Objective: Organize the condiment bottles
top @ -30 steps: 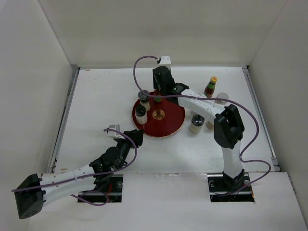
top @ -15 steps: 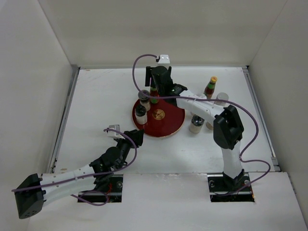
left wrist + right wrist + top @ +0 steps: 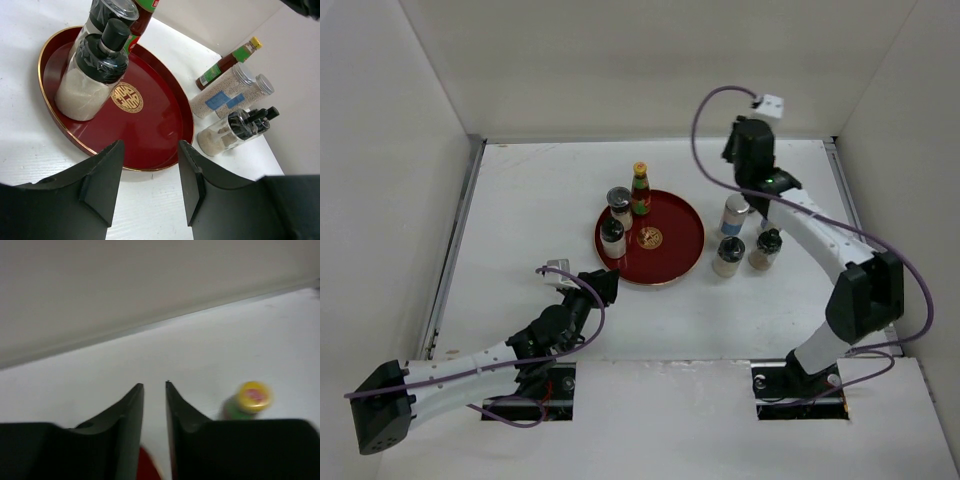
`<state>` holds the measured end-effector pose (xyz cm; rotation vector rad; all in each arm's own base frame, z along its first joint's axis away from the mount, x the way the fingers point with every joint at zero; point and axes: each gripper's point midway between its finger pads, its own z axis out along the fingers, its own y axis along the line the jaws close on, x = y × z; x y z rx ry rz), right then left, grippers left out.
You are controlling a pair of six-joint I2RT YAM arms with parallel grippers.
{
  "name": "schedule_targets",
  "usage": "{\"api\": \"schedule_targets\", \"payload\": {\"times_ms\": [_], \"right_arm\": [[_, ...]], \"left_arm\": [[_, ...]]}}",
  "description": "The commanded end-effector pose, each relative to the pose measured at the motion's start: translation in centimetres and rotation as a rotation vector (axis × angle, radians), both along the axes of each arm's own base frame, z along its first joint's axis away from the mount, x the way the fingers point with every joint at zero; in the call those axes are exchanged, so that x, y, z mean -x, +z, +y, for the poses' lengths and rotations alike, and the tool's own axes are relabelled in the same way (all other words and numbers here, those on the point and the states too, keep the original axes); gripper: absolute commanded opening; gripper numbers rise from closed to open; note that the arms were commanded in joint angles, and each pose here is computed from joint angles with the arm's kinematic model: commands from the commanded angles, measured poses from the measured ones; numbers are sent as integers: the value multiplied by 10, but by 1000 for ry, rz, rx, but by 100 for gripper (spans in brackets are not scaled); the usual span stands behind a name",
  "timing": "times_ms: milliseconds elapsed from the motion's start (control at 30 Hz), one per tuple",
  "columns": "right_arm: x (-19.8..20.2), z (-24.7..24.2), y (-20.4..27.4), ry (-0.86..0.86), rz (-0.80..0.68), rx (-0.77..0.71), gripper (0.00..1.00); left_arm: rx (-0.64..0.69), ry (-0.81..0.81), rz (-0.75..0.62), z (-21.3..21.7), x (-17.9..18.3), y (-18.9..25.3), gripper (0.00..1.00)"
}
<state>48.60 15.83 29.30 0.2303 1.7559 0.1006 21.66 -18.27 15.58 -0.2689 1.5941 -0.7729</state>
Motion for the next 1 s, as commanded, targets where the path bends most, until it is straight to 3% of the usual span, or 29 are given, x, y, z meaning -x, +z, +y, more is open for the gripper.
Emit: {"api": "schedule_targets", "payload": {"times_ms": [0, 100, 200, 333, 667, 967], "right_arm": [[-2, -81, 8, -188, -34, 25, 36], [-4, -109, -7, -216, 23, 64, 69], [-8, -110, -21, -190, 61, 93, 81], [-14, -111, -36, -194, 95, 103, 81], [-15, -112, -76, -201, 165, 93, 71], [-23, -110, -84, -200, 178, 99, 63]], "left_arm": [[41, 1, -17, 1, -1, 4, 45], [36, 3, -14, 0, -2, 4, 46], [29, 0, -14, -1, -3, 3, 46], [29, 6, -22, 1, -4, 4, 46], [21, 9, -16, 2, -6, 1, 47], [25, 6, -14, 2, -6, 1, 47]]}}
